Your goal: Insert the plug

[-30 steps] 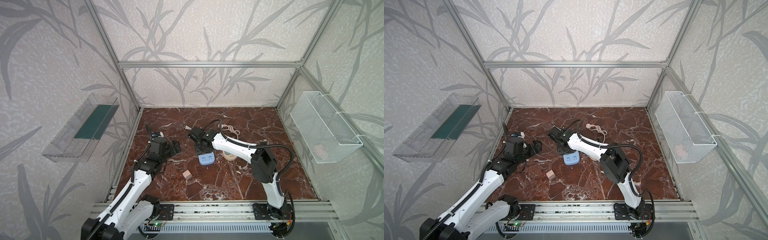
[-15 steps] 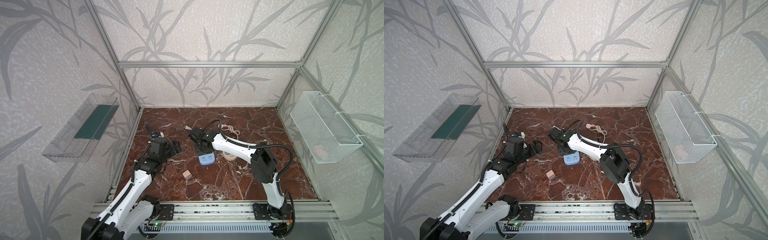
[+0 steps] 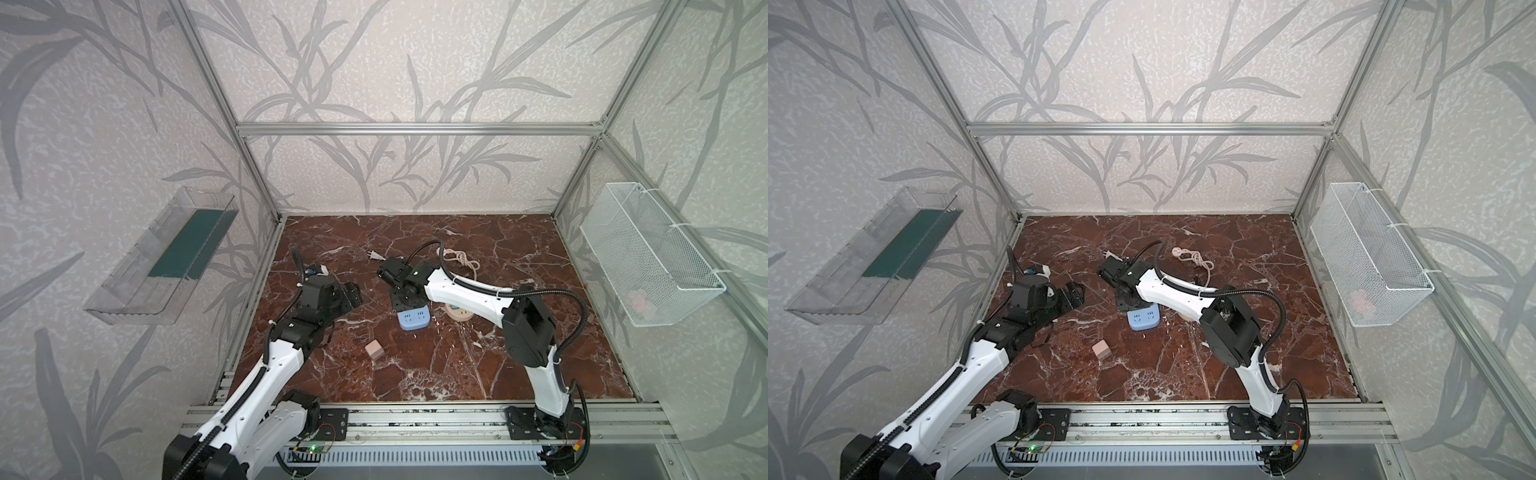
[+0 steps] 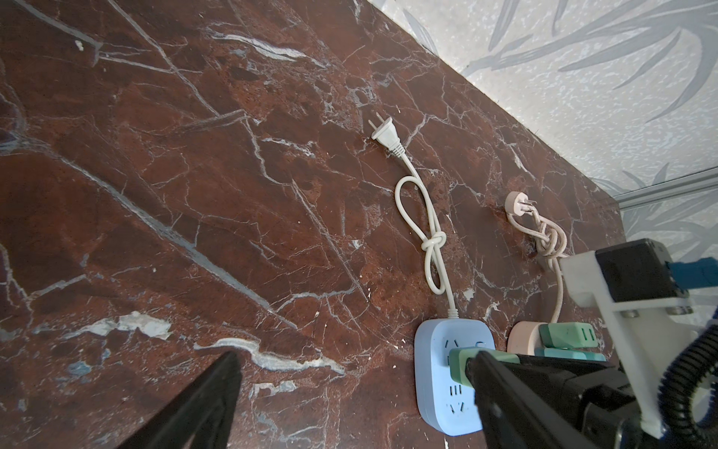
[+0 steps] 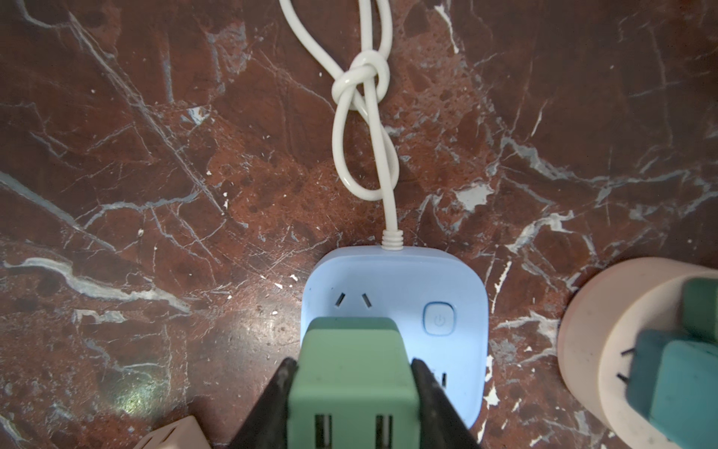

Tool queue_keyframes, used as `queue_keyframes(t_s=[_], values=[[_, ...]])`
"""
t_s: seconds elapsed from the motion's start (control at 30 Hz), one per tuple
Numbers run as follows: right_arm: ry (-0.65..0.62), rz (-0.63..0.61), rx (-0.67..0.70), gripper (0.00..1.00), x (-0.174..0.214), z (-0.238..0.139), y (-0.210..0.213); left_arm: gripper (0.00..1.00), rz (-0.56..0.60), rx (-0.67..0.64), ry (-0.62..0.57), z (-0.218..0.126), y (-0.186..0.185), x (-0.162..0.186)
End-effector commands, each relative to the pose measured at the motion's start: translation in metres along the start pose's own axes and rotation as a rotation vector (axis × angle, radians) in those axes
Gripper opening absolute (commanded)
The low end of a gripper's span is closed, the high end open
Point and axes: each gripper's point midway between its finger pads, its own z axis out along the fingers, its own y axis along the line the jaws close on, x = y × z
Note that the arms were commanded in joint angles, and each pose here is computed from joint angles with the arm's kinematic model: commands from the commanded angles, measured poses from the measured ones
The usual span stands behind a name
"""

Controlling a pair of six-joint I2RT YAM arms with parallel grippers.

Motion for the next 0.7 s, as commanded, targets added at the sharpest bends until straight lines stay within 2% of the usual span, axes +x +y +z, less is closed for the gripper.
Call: queue_keyframes(t_s=[0.0, 0.67], values=[[-0.014, -0.004, -0.018, 0.00, -0.003, -0.012, -0.003, 0.92, -0.014, -0.007, -0.002, 0.002, 0.003, 0.002], [0.103, -0.046, 0.062, 0.00, 0.032, 0.018, -0.016, 0.92, -0.015, -0.009, -0.002, 0.003, 0.004, 0.002]])
